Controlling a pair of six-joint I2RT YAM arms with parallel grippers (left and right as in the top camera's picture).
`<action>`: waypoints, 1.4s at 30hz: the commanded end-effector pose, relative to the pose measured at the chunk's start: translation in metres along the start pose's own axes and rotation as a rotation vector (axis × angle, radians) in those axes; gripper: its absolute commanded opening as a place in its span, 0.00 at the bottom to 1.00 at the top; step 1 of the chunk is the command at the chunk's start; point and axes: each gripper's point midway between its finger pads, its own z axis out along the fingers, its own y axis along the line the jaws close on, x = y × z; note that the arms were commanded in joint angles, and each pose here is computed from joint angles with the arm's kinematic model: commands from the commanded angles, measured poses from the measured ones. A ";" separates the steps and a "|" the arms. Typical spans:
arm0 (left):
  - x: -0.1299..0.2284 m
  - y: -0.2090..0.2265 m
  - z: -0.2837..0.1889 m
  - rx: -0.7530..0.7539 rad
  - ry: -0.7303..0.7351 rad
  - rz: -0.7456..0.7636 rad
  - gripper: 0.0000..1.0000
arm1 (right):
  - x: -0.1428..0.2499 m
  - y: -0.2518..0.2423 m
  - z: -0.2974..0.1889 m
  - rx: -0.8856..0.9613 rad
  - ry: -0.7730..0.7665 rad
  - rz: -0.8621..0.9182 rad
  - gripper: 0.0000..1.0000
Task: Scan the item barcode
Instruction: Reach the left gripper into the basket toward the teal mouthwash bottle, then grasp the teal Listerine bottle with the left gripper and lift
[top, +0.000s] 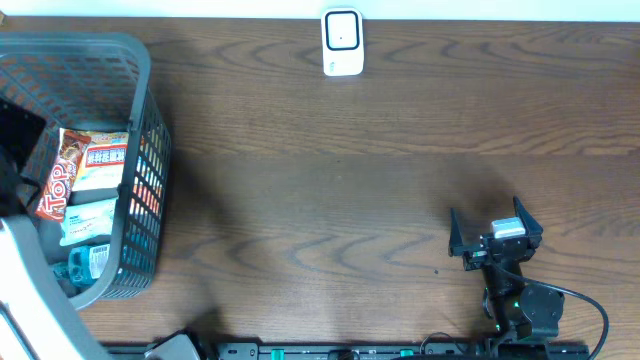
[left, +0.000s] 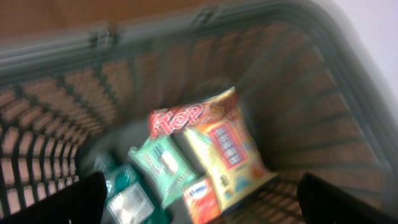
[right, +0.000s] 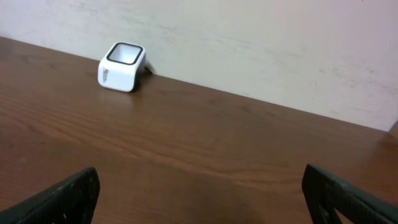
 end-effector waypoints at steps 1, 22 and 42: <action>0.020 0.009 0.032 -0.060 0.160 -0.114 0.98 | 0.001 0.000 0.000 0.003 0.002 0.015 0.99; 0.176 0.098 0.130 -0.520 0.583 -0.287 0.98 | 0.001 0.000 0.000 0.003 0.002 0.015 0.99; 0.238 0.139 0.183 -0.525 0.554 -0.323 0.98 | 0.001 0.000 0.000 0.003 0.002 0.015 0.99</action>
